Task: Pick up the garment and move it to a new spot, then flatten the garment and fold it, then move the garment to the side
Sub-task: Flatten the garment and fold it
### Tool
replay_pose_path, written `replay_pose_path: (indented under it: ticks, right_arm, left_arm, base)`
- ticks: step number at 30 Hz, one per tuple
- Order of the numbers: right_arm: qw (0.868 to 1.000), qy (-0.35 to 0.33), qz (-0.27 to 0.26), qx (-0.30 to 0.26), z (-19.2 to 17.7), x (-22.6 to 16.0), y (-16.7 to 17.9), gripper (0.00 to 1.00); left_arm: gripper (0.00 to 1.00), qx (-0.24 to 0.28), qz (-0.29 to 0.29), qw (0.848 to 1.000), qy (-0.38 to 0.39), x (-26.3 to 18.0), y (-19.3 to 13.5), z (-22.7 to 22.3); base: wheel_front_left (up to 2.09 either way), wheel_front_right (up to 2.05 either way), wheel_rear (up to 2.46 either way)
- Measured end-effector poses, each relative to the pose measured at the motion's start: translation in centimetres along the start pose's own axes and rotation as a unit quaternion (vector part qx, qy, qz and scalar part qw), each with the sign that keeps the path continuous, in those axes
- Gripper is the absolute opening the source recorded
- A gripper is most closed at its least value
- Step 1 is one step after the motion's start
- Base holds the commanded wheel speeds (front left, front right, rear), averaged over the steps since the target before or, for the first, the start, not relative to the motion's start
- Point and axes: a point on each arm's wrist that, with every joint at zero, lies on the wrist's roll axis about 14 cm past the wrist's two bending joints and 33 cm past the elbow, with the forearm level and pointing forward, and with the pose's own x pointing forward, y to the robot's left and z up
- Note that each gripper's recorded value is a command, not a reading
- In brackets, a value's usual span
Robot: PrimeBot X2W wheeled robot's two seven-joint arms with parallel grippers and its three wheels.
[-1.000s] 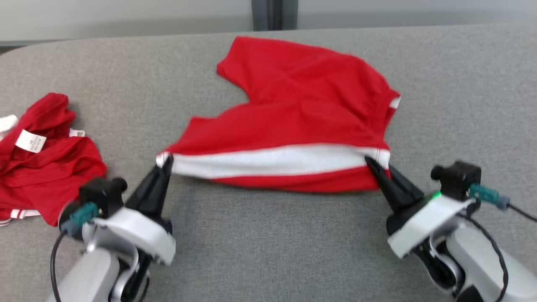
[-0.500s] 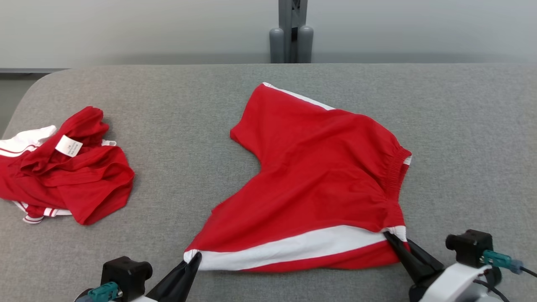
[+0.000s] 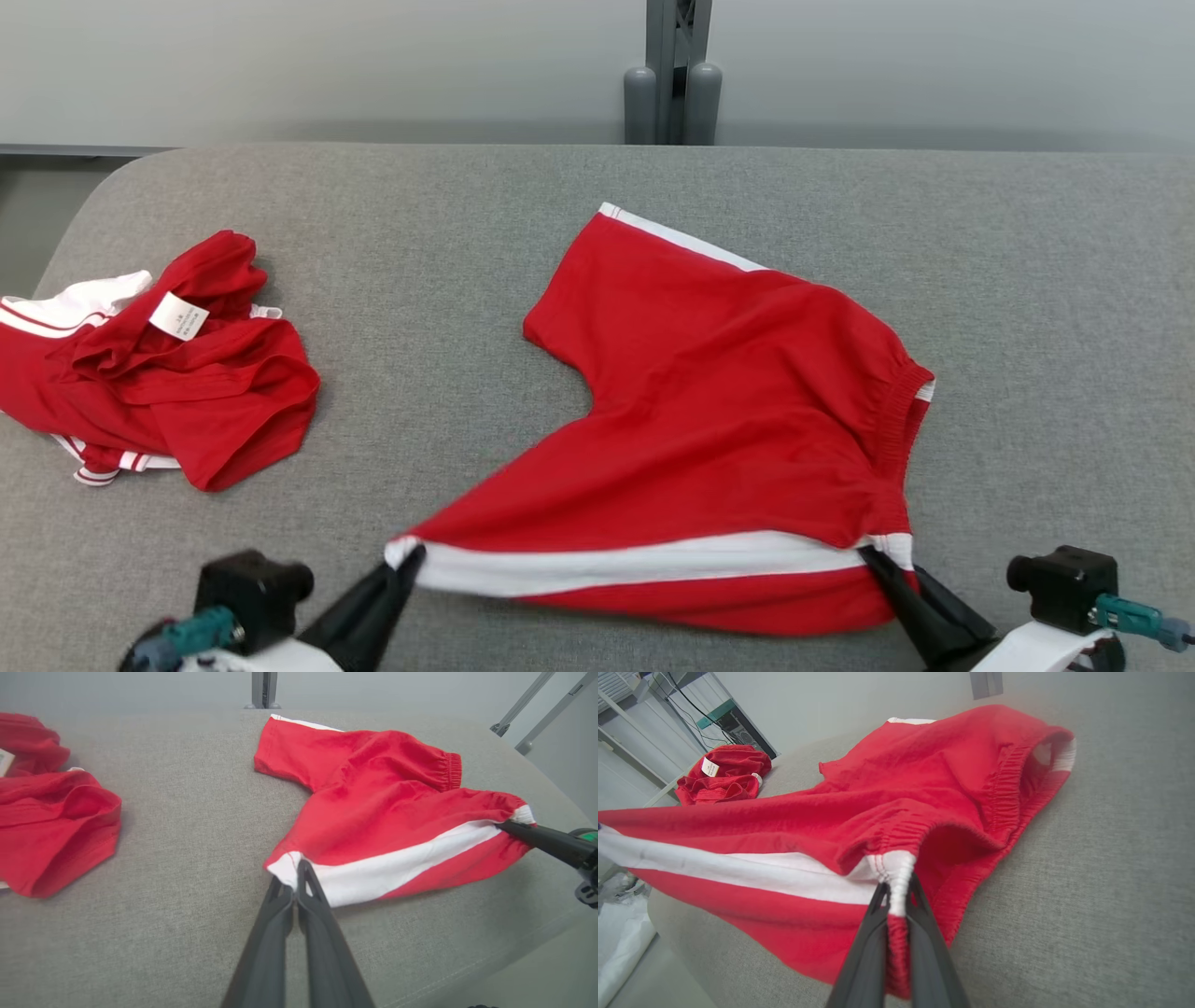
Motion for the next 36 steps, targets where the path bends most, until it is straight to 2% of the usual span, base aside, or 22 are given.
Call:
replay_pose_path:
  ticks: [8, 12, 18, 22, 28, 36]
  right_arm:
    - [0.995, -0.069, 0.020, 0.074, 3.9, 1.2, 2.1, 0.00]
    - [0.988, -0.109, 0.019, 0.109, 6.4, 2.4, 1.6, 0.00]
    - [0.974, -0.161, -0.014, 0.159, 9.2, 4.8, -1.3, 0.00]
    - [0.969, -0.175, -0.047, 0.167, 9.8, 6.1, -3.8, 0.00]
    - [0.969, -0.166, -0.077, 0.167, 9.1, 7.9, -6.3, 0.00]
    - [0.971, -0.155, -0.094, 0.156, 8.5, 10.1, -8.5, 0.00]
  left_arm:
    - [0.00, 0.050, -0.018, 0.998, -0.043, 3.7, 1.2, 4.5]
    - [0.00, 0.058, -0.042, 0.995, -0.063, 7.1, 1.2, 7.5]
    - [0.00, 0.057, -0.081, 0.993, -0.059, 14.0, 0.7, 10.3]
    - [0.00, 0.055, -0.103, 0.992, -0.040, 18.7, -0.1, 10.7]
    - [0.00, 0.029, -0.113, 0.993, 0.003, 25.3, -0.8, 8.8]
    - [0.00, 0.009, -0.107, 0.994, 0.025, 31.3, -0.9, 6.4]
  base:
    - [0.00, 0.00, 0.00]
    - [0.00, 0.00, 0.00]
    - [0.00, 0.00, 0.00]
    - [0.00, 0.00, 0.00]
    - [0.00, 0.00, 0.00]
    - [0.00, 0.00, 0.00]
